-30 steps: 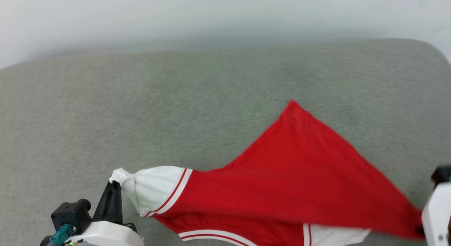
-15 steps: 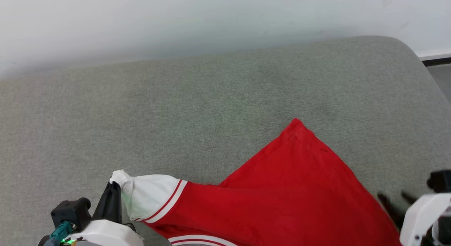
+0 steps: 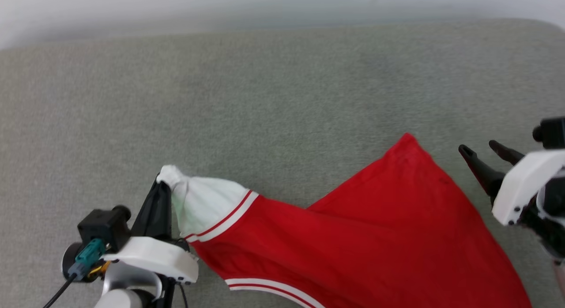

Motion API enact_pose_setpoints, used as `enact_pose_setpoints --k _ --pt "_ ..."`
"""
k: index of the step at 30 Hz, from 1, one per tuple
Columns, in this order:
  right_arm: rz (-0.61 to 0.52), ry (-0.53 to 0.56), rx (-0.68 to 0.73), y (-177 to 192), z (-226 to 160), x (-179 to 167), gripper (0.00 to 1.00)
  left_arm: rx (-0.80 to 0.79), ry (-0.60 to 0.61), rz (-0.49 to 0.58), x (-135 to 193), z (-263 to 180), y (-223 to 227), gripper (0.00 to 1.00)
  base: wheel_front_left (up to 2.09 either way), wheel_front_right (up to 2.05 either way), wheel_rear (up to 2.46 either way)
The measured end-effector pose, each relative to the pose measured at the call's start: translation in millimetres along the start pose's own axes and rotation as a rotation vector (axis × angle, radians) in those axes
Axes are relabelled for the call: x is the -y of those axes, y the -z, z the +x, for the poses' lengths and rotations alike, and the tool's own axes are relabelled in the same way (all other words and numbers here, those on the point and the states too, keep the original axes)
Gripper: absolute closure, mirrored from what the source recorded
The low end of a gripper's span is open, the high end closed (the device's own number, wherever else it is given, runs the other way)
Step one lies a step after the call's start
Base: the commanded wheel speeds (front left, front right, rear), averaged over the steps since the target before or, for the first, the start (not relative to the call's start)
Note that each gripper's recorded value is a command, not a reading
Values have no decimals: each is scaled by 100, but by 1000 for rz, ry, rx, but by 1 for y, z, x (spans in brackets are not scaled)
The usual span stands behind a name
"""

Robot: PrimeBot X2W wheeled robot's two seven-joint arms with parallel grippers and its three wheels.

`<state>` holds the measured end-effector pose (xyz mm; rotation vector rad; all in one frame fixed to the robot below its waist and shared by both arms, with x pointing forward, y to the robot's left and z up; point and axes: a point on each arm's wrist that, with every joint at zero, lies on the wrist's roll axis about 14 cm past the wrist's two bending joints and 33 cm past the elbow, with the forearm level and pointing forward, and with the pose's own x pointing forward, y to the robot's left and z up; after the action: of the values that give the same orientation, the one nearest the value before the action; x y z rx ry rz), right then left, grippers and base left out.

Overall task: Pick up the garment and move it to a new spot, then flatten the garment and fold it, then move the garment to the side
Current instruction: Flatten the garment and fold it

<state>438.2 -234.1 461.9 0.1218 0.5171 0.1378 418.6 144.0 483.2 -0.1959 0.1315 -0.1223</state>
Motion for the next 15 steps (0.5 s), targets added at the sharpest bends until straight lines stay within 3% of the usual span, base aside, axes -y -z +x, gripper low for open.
enact_pose_setpoints --k 6,15 --pt "-84 -63 -315 22 37 -12 0 10 -2 -5 -2 13 4 100 0 0 0" --pt "-153 -156 -553 67 81 -39 0 -8 -33 -15 -13 28 22 100 0 0 0"
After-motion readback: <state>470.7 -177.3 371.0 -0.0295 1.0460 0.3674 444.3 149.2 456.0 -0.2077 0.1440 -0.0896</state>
